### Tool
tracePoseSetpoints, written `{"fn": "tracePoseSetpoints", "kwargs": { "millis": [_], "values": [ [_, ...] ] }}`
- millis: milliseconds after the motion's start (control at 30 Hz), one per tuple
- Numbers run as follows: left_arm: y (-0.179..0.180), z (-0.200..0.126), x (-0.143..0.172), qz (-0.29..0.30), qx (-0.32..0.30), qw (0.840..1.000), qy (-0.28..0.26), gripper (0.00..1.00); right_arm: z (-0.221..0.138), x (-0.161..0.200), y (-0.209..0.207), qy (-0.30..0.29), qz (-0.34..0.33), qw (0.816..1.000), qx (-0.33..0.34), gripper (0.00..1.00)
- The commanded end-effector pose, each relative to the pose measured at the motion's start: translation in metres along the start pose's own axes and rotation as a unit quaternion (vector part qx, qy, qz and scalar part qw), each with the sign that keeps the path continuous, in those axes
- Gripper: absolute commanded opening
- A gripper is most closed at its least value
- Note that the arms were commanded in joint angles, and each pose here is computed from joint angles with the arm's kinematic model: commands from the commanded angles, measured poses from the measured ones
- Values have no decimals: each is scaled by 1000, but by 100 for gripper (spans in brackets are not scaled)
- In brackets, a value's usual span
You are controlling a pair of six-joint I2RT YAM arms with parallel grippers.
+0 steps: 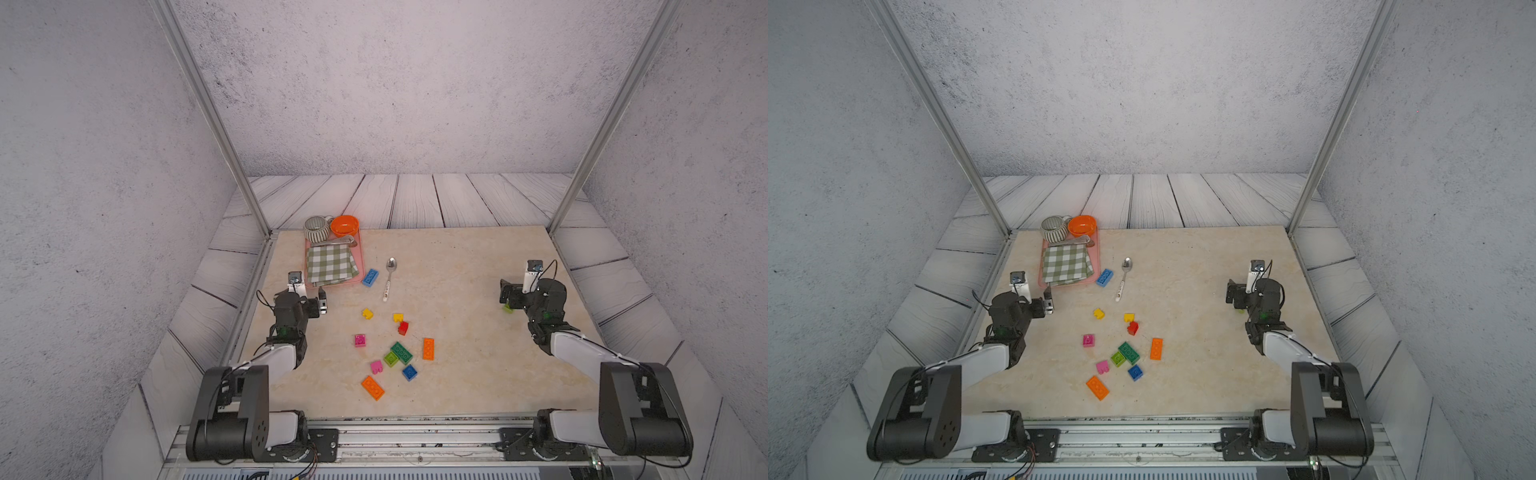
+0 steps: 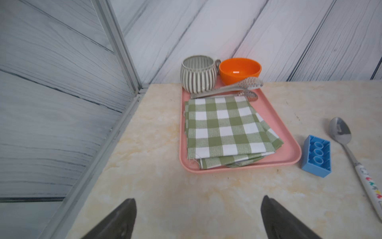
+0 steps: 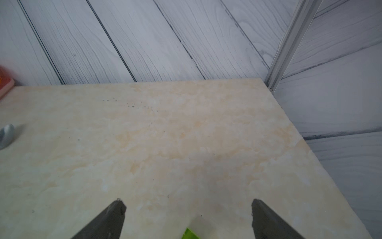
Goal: Assemble the letter p with lego
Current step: Pick up the lego brick from the center of the board.
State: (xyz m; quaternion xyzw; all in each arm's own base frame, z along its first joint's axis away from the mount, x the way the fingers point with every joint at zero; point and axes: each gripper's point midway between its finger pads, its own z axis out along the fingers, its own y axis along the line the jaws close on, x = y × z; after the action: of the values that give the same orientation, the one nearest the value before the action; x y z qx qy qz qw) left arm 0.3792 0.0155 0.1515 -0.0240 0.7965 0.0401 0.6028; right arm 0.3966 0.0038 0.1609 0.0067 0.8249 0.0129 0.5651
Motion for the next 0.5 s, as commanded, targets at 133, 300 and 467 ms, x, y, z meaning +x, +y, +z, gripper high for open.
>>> {"fn": "tracePoseSetpoints", "kwargs": {
  "millis": [133, 300, 467],
  "values": [
    [-5, -34, -53, -134, 27, 989, -52, 98, -56, -34, 27, 4, 113, 991, -71, 99],
    [-27, -63, -52, -242, 95, 965, 7, 98, -97, -33, 29, 39, 170, 982, -71, 99],
    [-49, -97, -48, -255, 165, 952, 31, 98, -108, 2, 9, 90, 220, 971, -2, 99]
  ]
}}
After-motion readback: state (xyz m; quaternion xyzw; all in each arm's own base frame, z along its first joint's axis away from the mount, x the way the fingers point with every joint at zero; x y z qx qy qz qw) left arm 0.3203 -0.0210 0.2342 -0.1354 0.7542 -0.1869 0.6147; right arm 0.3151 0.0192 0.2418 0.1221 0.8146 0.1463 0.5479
